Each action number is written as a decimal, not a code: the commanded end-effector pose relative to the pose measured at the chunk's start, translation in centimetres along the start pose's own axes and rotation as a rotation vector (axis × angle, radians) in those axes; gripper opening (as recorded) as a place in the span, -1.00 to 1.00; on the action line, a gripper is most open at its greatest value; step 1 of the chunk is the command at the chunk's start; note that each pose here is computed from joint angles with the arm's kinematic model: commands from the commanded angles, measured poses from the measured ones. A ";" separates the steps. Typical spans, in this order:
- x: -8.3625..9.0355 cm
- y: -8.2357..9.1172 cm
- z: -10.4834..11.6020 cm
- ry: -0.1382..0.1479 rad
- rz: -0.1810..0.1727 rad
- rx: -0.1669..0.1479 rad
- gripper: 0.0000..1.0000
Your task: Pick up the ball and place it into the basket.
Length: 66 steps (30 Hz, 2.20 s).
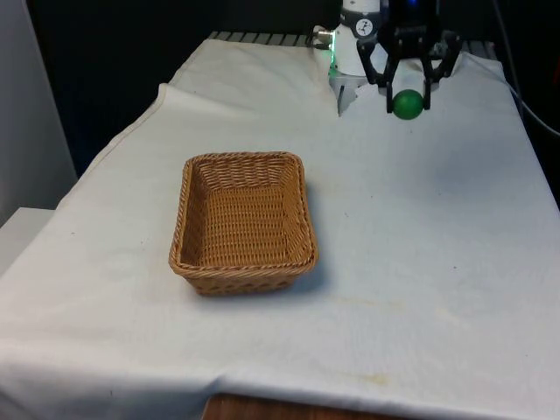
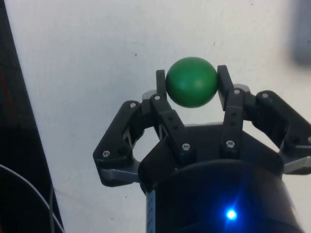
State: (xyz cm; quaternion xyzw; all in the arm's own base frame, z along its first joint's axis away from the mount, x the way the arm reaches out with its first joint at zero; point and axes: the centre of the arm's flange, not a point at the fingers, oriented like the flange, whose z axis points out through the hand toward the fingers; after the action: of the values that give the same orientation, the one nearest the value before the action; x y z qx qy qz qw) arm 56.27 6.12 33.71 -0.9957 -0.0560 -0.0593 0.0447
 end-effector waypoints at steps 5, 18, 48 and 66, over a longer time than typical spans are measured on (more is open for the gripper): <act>0.9 1.9 -1.9 -0.001 -0.012 -0.001 -0.96; 1.5 6.1 -2.1 0.009 -0.025 -0.016 -0.96; 1.9 17.4 4.5 0.002 -0.024 -0.065 -0.96; 1.6 22.2 7.8 -0.013 -0.026 -0.137 -0.96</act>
State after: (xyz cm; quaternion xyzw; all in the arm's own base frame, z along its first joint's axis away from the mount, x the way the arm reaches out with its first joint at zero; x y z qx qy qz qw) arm 61.30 -14.97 24.39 -0.9959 -0.0649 -0.0572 -0.0246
